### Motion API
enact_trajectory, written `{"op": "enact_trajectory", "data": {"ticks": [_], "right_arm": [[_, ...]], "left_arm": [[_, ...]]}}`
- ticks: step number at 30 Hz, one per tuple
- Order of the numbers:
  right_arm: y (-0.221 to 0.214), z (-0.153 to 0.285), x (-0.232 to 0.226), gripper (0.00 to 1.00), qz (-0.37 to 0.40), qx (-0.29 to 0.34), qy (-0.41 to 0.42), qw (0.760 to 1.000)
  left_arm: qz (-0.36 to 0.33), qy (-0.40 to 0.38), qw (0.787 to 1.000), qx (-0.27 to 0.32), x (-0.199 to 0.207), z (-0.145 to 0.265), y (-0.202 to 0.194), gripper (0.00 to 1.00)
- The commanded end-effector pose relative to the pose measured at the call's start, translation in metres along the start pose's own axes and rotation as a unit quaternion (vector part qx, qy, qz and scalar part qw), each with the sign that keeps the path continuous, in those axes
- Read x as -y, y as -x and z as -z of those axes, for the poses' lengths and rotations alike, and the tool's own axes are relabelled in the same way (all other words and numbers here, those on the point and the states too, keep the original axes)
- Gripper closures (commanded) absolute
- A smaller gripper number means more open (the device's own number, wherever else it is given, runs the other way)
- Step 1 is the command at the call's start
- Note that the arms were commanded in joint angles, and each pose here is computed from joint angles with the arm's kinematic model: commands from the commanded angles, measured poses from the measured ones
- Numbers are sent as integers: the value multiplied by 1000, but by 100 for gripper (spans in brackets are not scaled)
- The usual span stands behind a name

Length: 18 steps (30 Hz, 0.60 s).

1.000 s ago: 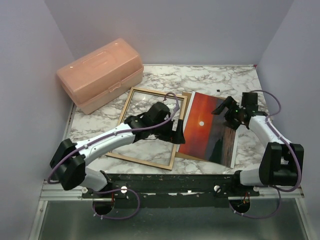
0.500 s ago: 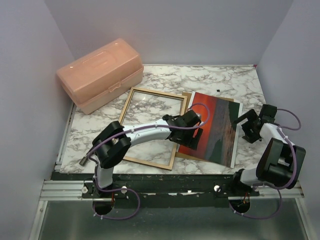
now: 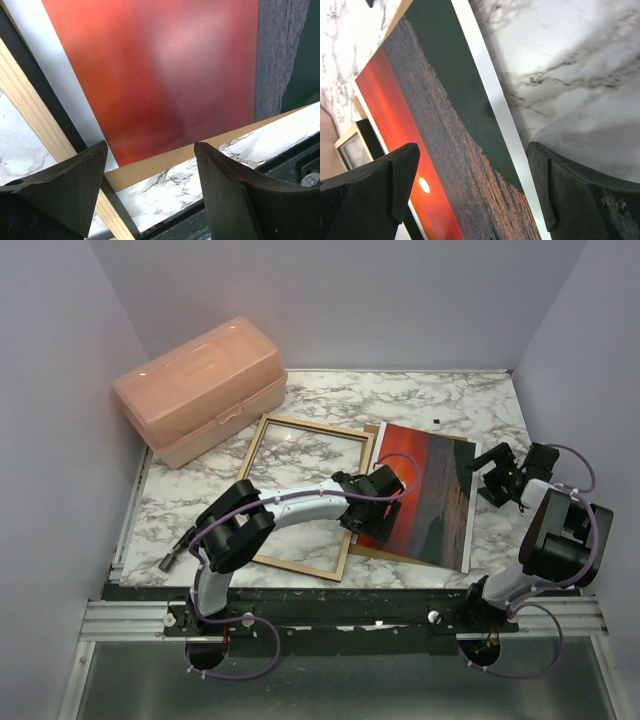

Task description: Put the photo into the frame

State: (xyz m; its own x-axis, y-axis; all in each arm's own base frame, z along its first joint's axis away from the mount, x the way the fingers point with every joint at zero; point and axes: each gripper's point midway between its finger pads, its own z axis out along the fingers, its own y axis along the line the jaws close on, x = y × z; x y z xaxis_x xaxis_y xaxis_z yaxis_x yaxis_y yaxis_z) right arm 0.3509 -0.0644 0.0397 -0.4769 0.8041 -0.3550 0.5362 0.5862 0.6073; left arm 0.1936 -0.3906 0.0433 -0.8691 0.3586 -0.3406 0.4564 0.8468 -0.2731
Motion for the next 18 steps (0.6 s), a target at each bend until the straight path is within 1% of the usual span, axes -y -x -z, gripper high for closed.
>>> {"op": "enact_trajectory", "data": {"ticks": [1, 7, 8, 11, 14, 17, 18], "right_arm": [[-49, -11, 20, 2, -31, -90, 1, 995], [-50, 5, -12, 6, -31, -94, 79, 992], [-48, 7, -20, 8, -26, -88, 98, 991], [-52, 18, -36, 12, -23, -95, 145, 985], [-60, 26, -45, 29, -20, -102, 180, 978], [-64, 29, -45, 42, -17, -105, 185, 977], [-65, 30, -44, 43, -14, -105, 184, 977]], "left_arm": [[0, -5, 1000, -19, 0, -11, -11, 29], [0, -9, 1000, -29, 2, -18, -14, 33], [-1, -9, 999, -31, 2, -19, -14, 34], [-1, -9, 999, -35, 2, -21, -15, 34], [-1, -9, 999, -35, 2, -21, -15, 35], [-1, -9, 999, -34, 2, -20, -15, 35], [-1, -9, 999, -35, 2, -20, -16, 35]]}}
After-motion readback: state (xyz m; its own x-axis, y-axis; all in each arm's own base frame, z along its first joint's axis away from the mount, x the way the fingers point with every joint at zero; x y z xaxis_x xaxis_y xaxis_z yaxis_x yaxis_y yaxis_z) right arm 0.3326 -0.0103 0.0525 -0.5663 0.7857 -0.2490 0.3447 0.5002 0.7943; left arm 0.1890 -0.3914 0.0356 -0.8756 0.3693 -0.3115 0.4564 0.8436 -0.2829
